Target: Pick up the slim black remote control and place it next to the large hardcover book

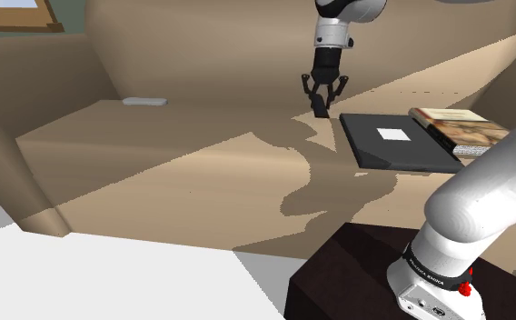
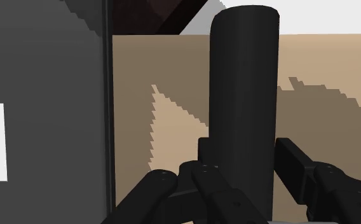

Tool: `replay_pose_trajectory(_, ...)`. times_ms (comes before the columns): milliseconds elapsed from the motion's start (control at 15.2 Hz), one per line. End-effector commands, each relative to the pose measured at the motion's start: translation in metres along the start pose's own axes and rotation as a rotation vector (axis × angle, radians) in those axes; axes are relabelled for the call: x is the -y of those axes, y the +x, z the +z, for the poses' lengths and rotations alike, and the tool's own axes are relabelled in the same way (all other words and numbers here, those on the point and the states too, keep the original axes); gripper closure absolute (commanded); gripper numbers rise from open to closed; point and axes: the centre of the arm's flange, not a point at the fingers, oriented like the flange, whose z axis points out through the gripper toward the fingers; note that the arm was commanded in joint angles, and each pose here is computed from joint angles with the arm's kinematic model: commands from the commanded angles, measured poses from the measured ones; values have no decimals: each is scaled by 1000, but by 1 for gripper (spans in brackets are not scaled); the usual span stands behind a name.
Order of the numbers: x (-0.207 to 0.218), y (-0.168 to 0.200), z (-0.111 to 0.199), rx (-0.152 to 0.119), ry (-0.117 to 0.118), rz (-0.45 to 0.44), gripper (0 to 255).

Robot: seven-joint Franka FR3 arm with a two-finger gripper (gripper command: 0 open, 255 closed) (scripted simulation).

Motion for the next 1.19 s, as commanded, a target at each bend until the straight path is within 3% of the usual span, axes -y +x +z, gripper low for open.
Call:
replay_pose_trajectory(0, -14, 13, -6, 0, 0, 0, 255)
replay_pose_trajectory(1122, -180, 159, -39, 0, 0, 0, 255)
